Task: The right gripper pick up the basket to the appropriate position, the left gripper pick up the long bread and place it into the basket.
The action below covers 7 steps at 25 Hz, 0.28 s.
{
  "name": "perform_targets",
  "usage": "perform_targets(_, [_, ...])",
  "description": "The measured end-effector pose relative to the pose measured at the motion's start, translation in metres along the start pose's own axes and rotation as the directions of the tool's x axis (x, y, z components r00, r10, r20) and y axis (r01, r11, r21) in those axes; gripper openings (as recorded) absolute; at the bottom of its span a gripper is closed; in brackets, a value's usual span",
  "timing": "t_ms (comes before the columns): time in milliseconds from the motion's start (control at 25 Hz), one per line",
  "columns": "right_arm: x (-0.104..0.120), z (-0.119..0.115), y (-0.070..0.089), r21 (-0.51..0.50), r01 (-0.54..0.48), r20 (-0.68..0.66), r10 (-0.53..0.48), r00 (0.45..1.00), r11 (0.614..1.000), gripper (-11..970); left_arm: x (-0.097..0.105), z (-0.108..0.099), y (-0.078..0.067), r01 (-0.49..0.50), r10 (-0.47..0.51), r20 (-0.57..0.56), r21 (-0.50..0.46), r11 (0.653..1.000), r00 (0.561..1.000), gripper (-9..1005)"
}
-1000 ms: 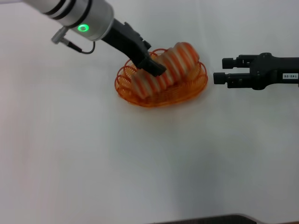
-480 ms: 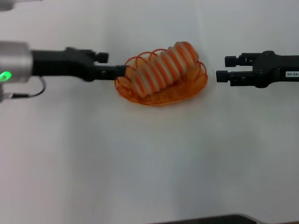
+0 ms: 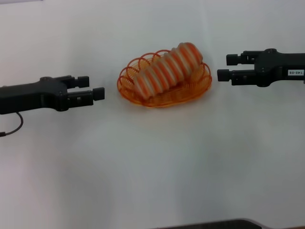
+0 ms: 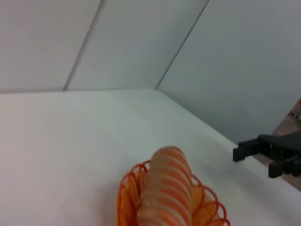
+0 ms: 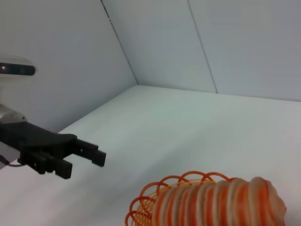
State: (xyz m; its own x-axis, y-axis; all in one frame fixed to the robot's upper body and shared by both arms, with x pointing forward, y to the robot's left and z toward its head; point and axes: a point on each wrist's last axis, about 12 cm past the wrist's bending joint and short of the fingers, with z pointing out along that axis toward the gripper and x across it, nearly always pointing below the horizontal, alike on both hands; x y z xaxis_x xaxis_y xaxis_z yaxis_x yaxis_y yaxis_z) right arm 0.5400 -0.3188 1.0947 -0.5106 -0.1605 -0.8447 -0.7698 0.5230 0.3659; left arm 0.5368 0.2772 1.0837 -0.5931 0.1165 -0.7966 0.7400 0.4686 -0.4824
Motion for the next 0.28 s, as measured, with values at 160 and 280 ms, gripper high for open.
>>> perform_targets(160, [-0.0008,0.0021,0.0006,-0.005,-0.001,-0.001,0.001,1.0,1.0,748,0.0015,-0.0008,-0.0006,0.001,-0.001,-0.01,0.006,1.0,1.0,785])
perform_targets(280, [-0.0005,0.004,0.0015,-0.009,-0.004,-0.002,0.004,1.0,1.0,748,0.0008,-0.0002,-0.0009,-0.003,0.003,-0.018,0.013,1.0,1.0,785])
